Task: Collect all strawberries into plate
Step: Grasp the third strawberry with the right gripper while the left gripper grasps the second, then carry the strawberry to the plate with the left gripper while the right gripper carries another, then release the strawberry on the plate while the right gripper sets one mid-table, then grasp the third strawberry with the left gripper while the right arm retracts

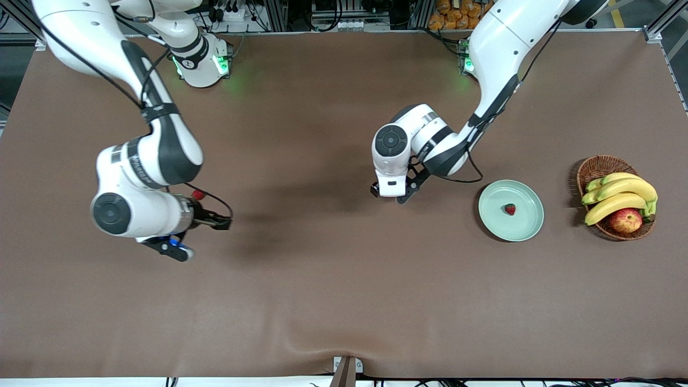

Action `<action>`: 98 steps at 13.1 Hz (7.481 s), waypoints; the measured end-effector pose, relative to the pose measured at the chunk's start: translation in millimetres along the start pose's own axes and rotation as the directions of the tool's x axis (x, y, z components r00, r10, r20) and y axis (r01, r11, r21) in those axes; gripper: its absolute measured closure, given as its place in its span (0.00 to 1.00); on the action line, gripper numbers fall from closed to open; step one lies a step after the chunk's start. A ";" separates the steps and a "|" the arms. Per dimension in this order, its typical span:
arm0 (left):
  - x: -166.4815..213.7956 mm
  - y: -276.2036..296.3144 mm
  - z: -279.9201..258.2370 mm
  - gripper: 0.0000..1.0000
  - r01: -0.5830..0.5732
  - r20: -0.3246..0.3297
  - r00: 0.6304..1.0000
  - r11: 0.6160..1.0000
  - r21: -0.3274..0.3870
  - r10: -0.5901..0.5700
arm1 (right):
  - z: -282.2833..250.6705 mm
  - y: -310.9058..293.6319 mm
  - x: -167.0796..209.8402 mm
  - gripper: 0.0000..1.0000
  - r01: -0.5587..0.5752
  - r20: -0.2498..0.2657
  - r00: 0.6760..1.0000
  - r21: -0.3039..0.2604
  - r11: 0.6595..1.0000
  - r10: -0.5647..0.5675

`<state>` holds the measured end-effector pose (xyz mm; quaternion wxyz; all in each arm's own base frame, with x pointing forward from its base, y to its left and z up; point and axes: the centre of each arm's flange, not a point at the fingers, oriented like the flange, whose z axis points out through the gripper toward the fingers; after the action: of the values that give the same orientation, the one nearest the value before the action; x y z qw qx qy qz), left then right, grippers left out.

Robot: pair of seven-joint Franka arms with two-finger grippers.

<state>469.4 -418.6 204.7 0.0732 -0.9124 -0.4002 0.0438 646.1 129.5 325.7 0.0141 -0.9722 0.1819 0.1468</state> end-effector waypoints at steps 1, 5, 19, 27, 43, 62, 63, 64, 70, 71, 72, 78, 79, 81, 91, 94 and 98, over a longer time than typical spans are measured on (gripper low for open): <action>-6.2 0.3 3.3 0.00 0.038 0.001 0.999 0.999 0.004 -0.038 | 7.2 25.1 10.1 0.00 0.024 -0.006 1.000 0.006 1.000 -0.024; -17.3 1.7 5.8 0.06 0.174 0.001 0.985 0.985 0.004 -0.174 | 60.9 97.5 25.1 0.00 0.108 -0.054 0.993 0.021 0.994 -0.107; -10.8 3.7 15.4 0.32 0.438 0.006 0.899 0.899 0.003 -0.438 | 154.6 146.5 -2.0 0.23 0.181 -0.014 0.983 0.015 0.983 -0.180; -10.9 4.6 24.0 0.49 0.466 0.009 0.884 0.885 0.006 -0.466 | 167.5 134.2 -16.0 0.37 0.195 0.015 0.981 0.013 0.981 -0.196; 180.5 -61.7 -60.8 0.67 0.250 -0.065 0.968 0.949 0.191 -0.242 | 39.9 44.6 1.4 0.67 0.001 0.082 0.996 0.252 0.968 -0.023; 303.6 -119.9 -10.0 0.41 -0.396 0.086 0.918 0.882 0.255 0.387 | 188.4 -362.0 -248.5 0.67 -0.506 0.236 0.857 0.554 0.661 0.458; 303.6 -119.0 -11.5 0.29 -0.396 0.083 0.918 0.883 0.253 0.388 | 195.0 -365.2 -248.6 0.67 -0.507 0.237 0.856 0.556 0.659 0.459; 303.7 -118.2 -13.3 0.18 -0.396 0.080 0.918 0.884 0.250 0.389 | 199.8 -366.9 -247.6 0.67 -0.507 0.235 0.855 0.563 0.653 0.462; 291.3 -110.8 -43.5 0.00 -0.366 0.106 0.930 0.915 0.171 0.352 | 201.1 -376.0 -252.5 0.33 -0.522 0.250 0.846 0.571 0.633 0.472; 285.8 -108.2 -47.7 0.00 -0.365 0.110 0.930 0.917 0.159 0.351 | 197.6 -375.0 -248.2 0.22 -0.524 0.249 0.846 0.555 0.646 0.472; 280.4 -105.6 -50.0 0.00 -0.360 0.119 0.931 0.921 0.147 0.345 | 191.7 -371.8 -239.3 0.10 -0.525 0.241 0.846 0.534 0.663 0.476; 232.2 -73.5 -65.6 0.00 -0.244 0.131 0.964 0.964 0.105 0.229 | 107.8 -312.5 -151.3 0.00 -0.542 0.211 0.840 0.347 0.765 0.500; 219.1 -63.6 -67.2 0.00 -0.212 0.120 0.973 0.972 0.101 0.199 | 87.2 -299.0 -135.3 0.00 -0.518 0.208 0.856 0.349 0.781 0.474; 190.9 -39.9 -67.5 0.00 -0.165 0.096 0.983 0.985 0.058 0.159 | 48.9 -266.4 -106.9 0.00 -0.467 0.205 0.884 0.348 0.813 0.420; 116.4 14.5 -16.8 0.00 0.156 0.071 0.986 0.985 -0.072 -0.151 | -57.3 -65.1 -3.5 0.00 -0.238 0.227 0.957 0.263 0.935 0.179; 106.6 16.3 1.4 0.00 0.205 0.025 0.979 0.977 -0.056 -0.204 | -85.8 -11.9 8.7 0.00 -0.114 0.160 0.984 0.240 0.964 0.076; 98.9 14.3 10.1 0.00 0.223 0.025 0.975 0.974 -0.039 -0.222 | -135.0 45.7 3.0 0.00 0.098 0.043 0.993 0.158 0.983 -0.106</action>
<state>545.2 -354.3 190.2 0.0546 -0.8628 -0.5013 0.0363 670.3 74.9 455.1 0.1021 -0.9721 0.1422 0.1561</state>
